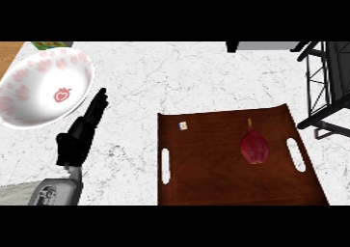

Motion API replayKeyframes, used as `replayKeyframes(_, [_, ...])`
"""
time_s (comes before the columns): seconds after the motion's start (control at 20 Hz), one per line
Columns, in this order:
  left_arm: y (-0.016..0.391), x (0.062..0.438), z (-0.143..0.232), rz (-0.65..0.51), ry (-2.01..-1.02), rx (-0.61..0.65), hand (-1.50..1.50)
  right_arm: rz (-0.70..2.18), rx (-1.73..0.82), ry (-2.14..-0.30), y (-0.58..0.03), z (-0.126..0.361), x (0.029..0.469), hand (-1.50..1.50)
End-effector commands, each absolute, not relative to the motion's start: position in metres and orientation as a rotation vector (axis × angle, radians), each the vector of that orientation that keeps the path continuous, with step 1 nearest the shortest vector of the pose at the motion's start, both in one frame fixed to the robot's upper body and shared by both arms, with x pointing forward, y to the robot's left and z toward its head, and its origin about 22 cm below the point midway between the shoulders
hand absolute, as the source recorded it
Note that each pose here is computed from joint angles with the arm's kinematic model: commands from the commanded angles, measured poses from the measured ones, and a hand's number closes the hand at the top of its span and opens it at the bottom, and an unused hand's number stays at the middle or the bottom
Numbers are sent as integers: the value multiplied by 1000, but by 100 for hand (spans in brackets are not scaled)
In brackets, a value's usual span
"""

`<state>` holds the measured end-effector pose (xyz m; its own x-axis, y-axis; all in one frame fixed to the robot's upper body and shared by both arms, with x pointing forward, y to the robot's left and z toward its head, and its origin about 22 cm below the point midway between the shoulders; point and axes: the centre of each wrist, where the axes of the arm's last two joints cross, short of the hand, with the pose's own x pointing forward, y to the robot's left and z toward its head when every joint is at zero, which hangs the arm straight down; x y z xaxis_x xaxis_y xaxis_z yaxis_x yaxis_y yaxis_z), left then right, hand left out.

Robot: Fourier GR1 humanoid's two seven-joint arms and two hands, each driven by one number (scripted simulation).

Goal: Pick the tomato from the tray and place it in the tiered shelf

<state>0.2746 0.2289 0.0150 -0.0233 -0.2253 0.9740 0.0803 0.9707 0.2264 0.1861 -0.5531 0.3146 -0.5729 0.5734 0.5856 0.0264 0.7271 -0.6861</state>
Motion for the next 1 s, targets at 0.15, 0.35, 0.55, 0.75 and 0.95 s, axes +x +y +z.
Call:
replayKeyframes(0.15, [224,282,28,-290,-1583,90,0,833,-223,-2161,-571,347,178,150])
replayKeyframes(0.35, [218,289,23,-288,-1594,85,0,800,-269,-2213,-573,352,181,150])
replayKeyframes(0.55, [222,293,21,-301,-1593,61,0,794,-369,-2264,-573,363,183,150])
replayKeyframes(0.75, [205,298,19,-315,-1606,61,0,792,-367,-2296,-565,338,203,150])
replayKeyframes(0.95, [216,303,46,-308,-1602,84,0,811,-424,-2308,-560,326,217,150])
